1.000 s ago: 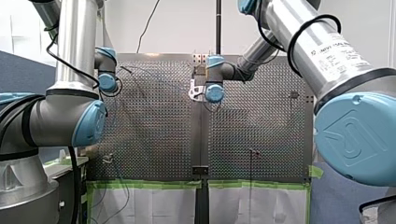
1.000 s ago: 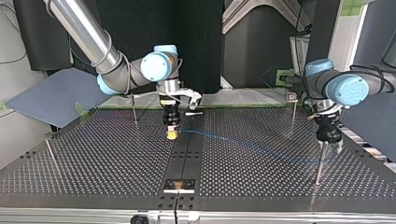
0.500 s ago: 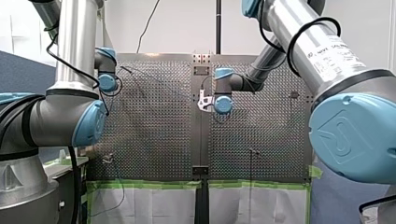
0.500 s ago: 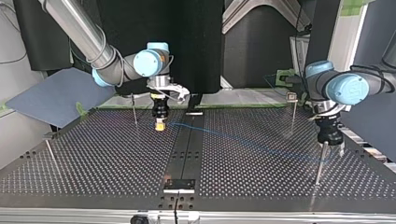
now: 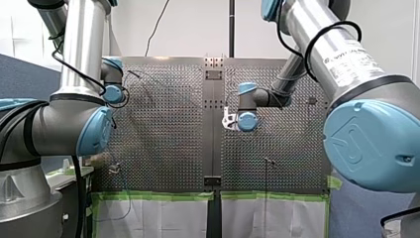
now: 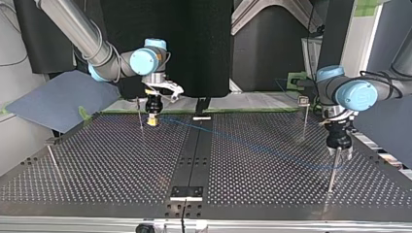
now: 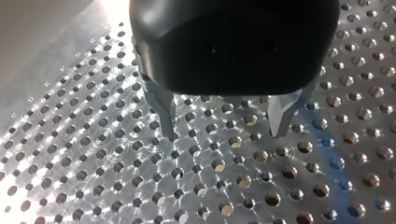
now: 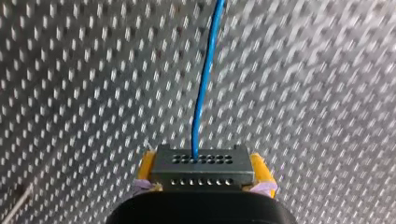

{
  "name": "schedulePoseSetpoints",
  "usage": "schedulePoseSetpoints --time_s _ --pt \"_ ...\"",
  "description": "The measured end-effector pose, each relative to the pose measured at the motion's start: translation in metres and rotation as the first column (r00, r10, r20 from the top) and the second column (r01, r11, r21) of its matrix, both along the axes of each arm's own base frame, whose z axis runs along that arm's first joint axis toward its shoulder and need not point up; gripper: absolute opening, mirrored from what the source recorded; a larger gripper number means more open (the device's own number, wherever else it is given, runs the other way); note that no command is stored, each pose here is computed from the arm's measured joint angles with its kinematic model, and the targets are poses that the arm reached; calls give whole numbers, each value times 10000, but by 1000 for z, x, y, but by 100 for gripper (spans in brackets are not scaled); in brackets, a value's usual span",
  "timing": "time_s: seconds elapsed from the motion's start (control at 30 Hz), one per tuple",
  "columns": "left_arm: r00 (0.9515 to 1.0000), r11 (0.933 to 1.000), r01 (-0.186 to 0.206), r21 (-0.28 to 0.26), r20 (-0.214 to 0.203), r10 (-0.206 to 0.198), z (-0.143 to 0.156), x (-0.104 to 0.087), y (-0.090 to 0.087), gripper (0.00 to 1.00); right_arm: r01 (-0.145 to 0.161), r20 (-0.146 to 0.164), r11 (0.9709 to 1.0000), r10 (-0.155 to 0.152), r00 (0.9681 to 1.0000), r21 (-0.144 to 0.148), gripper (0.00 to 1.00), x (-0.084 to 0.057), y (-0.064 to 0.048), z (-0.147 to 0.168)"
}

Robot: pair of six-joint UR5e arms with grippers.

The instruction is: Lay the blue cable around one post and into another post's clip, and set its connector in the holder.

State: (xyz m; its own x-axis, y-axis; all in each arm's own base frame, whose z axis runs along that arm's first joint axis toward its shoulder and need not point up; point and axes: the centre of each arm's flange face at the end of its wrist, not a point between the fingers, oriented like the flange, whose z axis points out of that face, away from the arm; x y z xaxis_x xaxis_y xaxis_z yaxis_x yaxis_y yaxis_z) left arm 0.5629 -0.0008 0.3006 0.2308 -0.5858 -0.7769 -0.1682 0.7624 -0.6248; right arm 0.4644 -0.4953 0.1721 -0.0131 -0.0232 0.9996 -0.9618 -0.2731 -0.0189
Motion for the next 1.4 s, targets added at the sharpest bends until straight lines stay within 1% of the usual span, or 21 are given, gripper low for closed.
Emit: schedulePoseSetpoints --time_s 0.23,0.37,0.47,0.57,0.7,0.77,0.87,0.97,1.0,1.07,1.1,1.17,1.2,1.27,1.3,1.33,1.37,1.4 --pt "9996 9998 206 -56 170 -205 1 2 -1 100 498 -10 9987 -497 9988 65 0 -31 -7 -21" --pt "9994 9996 268 -103 230 -265 2 2 -1 100 736 106 9972 -737 9972 105 0 -49 -12 -30" --pt "9994 9995 280 -118 229 -277 1 3 -2 100 904 183 9958 -907 9957 146 0 -64 -16 -38" --pt "9993 9995 290 -121 231 -287 2 3 -2 100 1044 324 9943 -1050 9939 199 0 -81 -20 -46" --pt "9994 9996 261 -106 220 -259 2 2 -3 100 1300 446 9912 -1310 9904 248 0 -104 -24 -56" --pt "9995 9997 227 -98 218 -225 1 2 -3 100 1412 445 9896 -1423 9888 287 0 -113 -25 -61" --pt "9996 9997 212 -96 213 -210 1 2 -4 100 1631 316 9856 -1646 9859 457 0 -129 -25 -69" --pt "9995 9997 220 -100 207 -218 1 2 -5 100 1873 75 9802 -1881 9821 636 0 -146 -24 -78" --pt "9995 9997 220 -107 208 -217 1 2 -5 100 1978 -43 9778 -1980 9802 689 0 -153 -24 -82" --pt "9996 9997 202 -131 209 -199 1 2 -4 100 2122 -153 9744 -2116 9772 742 0 -162 -23 -86" --pt "9996 9997 194 -140 213 -191 1 2 -4 100 2215 -179 9722 -2208 9752 765 0 -169 -23 -89" --pt "9996 9997 185 -143 211 -182 1 2 -3 100 2347 -190 9689 -2339 9721 790 0 -178 -23 -93" --pt "9996 9997 189 -141 208 -186 1 2 -4 100 2437 -200 9664 -2429 9698 811 0 -184 -22 -96" --pt "9996 9997 213 -130 190 -211 1 2 -5 100 2568 -224 9627 -2558 9665 854 0 -193 -22 -102" --pt "9996 9997 227 -127 171 -225 1 1 -6 100 2640 -259 9603 -2628 9645 898 0 -199 -21 -108" --pt "9996 9996 239 -126 134 -237 1 1 -7 100 2673 -300 9589 -2657 9636 947 0 -203 -20 -112" --pt "9997 9996 244 -126 101 -243 0 1 -7 100 2679 -349 9581 -2657 9634 1013 0 -206 -18 -117" --pt "9997 9996 248 -129 68 -247 0 1 -8 100 2644 -430 9578 -2611 9644 1127 0 -208 -14 -125"
